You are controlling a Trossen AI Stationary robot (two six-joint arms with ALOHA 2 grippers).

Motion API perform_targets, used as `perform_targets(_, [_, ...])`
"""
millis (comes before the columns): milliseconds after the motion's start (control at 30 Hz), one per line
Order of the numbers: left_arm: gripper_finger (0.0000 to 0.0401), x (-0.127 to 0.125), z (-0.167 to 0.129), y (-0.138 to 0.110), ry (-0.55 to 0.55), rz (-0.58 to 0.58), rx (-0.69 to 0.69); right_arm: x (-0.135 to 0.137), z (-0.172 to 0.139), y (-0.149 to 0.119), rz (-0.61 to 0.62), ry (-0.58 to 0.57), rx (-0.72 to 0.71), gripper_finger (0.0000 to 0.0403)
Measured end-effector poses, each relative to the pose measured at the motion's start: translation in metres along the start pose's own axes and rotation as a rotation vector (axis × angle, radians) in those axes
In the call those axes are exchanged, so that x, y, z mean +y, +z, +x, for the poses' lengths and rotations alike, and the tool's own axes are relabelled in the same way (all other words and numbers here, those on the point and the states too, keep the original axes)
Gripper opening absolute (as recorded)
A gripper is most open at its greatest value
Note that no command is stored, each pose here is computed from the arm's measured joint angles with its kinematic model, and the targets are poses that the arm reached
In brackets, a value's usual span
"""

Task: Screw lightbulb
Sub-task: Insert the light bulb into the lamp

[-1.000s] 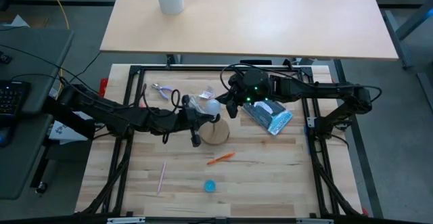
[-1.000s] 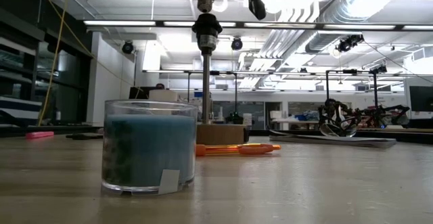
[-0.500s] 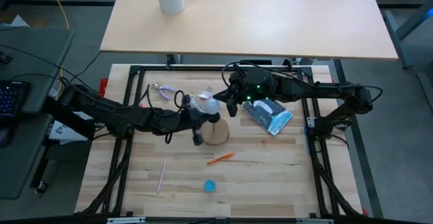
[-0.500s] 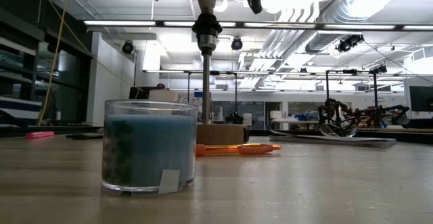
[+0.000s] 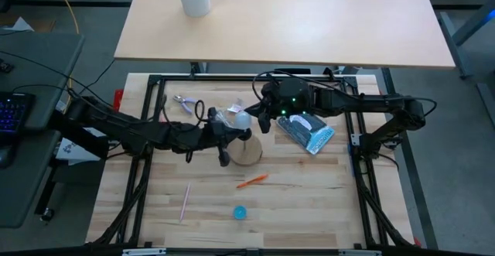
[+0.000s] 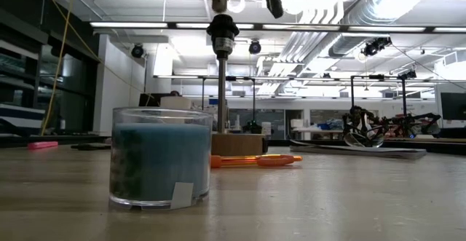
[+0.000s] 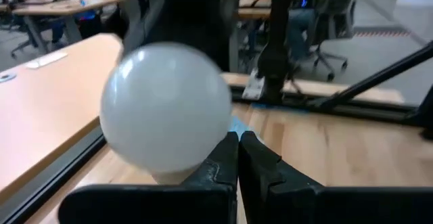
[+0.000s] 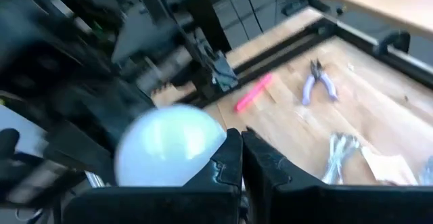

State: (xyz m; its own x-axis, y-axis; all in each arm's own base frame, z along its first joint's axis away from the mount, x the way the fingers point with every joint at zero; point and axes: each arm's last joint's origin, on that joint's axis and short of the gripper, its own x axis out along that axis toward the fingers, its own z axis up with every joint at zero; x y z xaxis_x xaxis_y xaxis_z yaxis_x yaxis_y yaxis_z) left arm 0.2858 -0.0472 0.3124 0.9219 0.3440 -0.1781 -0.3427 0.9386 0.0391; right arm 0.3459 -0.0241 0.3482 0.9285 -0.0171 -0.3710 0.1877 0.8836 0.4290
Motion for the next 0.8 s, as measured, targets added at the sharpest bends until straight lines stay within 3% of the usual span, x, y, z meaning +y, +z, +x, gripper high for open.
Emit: perform_targets(800, [0.0000,0.0006,0.0030,0.0001,0.005,0.018,-0.011,-0.0004,-0.0001,-0.0011,-0.016,-0.019,0.003,0.0000])
